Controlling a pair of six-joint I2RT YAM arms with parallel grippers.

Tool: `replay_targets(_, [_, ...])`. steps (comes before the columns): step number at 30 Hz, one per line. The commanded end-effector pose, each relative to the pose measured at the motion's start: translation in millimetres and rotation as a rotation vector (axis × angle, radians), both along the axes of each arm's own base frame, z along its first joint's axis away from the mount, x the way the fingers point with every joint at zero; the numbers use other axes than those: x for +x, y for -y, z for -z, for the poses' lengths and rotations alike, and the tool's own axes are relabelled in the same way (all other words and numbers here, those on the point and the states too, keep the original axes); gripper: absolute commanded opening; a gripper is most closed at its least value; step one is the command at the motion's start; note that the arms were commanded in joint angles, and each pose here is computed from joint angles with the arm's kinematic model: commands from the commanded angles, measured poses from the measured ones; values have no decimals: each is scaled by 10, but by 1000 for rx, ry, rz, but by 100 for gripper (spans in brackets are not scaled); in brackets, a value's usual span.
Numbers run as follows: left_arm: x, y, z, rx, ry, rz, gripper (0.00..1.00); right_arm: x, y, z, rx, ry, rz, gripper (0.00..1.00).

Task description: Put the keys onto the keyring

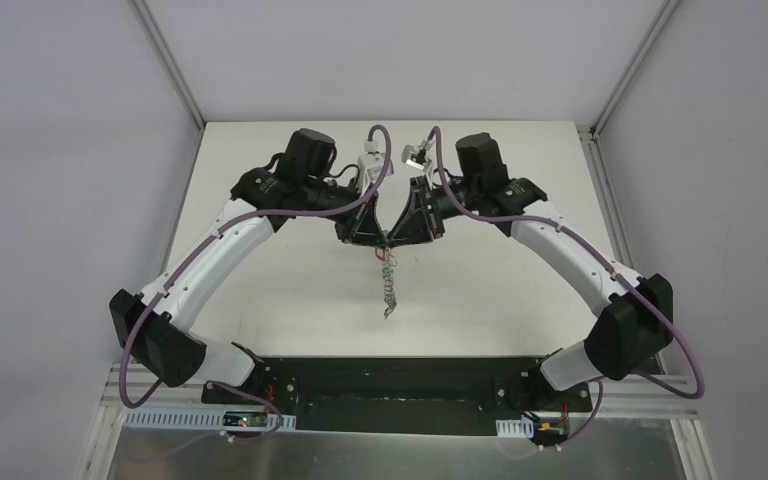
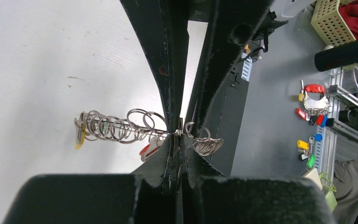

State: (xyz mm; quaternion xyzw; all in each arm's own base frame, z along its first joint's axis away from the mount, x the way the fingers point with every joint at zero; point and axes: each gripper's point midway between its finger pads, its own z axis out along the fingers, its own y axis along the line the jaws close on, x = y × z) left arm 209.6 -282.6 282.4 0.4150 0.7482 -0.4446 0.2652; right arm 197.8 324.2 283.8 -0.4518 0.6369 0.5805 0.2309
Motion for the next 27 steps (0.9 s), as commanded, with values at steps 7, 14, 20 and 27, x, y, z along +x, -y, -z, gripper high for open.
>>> replay_targets(7, [-57, 80, -174, -60, 23, 37, 0, -10, -36, -148, 35, 33, -31, 7])
replay_targets(14, [-39, 80, -163, -58, 34, 35, 0, 6, -44, -162, 38, 20, -25, 0])
replay_targets(20, [-34, 51, -242, -95, 117, 48, 21, 65, 0, -338, 86, -15, -22, 0])
replay_targets(27, [-15, -32, -239, -101, 341, 118, 41, 58, 44, -425, 107, -68, -32, 0])
